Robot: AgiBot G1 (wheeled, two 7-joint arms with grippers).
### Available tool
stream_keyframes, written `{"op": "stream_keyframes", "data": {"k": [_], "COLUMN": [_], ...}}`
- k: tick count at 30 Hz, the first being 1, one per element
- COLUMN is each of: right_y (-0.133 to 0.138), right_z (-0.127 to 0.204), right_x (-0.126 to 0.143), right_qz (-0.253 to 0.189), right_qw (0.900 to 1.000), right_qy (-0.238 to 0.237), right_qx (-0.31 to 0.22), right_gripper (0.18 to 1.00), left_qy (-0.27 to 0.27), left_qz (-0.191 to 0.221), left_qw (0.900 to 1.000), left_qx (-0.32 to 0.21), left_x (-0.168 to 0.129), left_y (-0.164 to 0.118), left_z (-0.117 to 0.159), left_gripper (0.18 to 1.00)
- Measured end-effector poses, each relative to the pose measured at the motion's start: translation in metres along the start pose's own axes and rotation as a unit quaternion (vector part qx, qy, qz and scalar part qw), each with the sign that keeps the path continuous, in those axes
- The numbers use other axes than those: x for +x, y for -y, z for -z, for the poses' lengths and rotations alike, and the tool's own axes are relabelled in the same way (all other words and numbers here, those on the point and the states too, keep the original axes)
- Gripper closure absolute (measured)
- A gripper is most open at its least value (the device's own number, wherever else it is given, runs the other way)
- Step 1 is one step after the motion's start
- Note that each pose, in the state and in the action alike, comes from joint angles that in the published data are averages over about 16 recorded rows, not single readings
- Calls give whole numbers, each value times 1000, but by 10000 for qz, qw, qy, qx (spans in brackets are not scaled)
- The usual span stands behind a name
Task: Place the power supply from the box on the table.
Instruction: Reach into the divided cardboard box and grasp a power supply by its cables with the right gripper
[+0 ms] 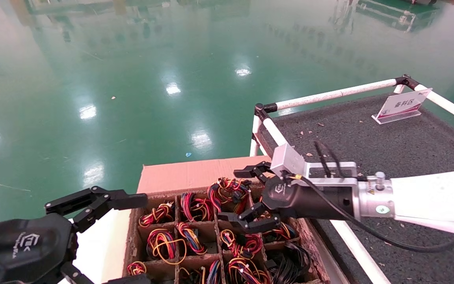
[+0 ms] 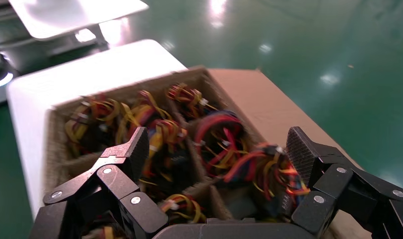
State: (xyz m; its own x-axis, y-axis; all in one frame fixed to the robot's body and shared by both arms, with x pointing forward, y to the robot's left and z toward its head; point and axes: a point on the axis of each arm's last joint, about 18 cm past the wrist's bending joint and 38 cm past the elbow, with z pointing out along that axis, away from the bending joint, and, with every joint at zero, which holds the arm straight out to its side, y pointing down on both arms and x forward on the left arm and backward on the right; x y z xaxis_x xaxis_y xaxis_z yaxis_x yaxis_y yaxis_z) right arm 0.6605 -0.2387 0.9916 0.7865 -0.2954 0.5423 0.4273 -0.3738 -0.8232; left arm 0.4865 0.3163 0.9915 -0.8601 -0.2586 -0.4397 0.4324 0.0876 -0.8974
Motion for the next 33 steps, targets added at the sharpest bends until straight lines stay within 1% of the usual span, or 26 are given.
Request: {"op": "stream_keyframes", "data": {"k": [12, 20, 26, 33], "right_y": [-18, -27, -30, -32], "right_z": [-25, -38, -44, -48], "right_x": [18, 24, 27, 30], "right_qz": [291, 370, 370, 355], "right_qw": [9979, 9958, 9948, 9941], "right_qy": [-320, -471, -574, -664], "right_qx": [-479, -694, -756, -787], "right_gripper": [179, 184, 207, 279], "left_qy": [0, 0, 0, 0], "left_qz": [0, 0, 0, 0], "left_qw": [10000, 10000, 10000, 10000], "left_qx": [0, 0, 0, 0], "left_x": [0, 0, 0, 0], "left_y": [0, 0, 0, 0], "left_z": [0, 0, 0, 0], "left_gripper": [184, 184, 184, 184]}}
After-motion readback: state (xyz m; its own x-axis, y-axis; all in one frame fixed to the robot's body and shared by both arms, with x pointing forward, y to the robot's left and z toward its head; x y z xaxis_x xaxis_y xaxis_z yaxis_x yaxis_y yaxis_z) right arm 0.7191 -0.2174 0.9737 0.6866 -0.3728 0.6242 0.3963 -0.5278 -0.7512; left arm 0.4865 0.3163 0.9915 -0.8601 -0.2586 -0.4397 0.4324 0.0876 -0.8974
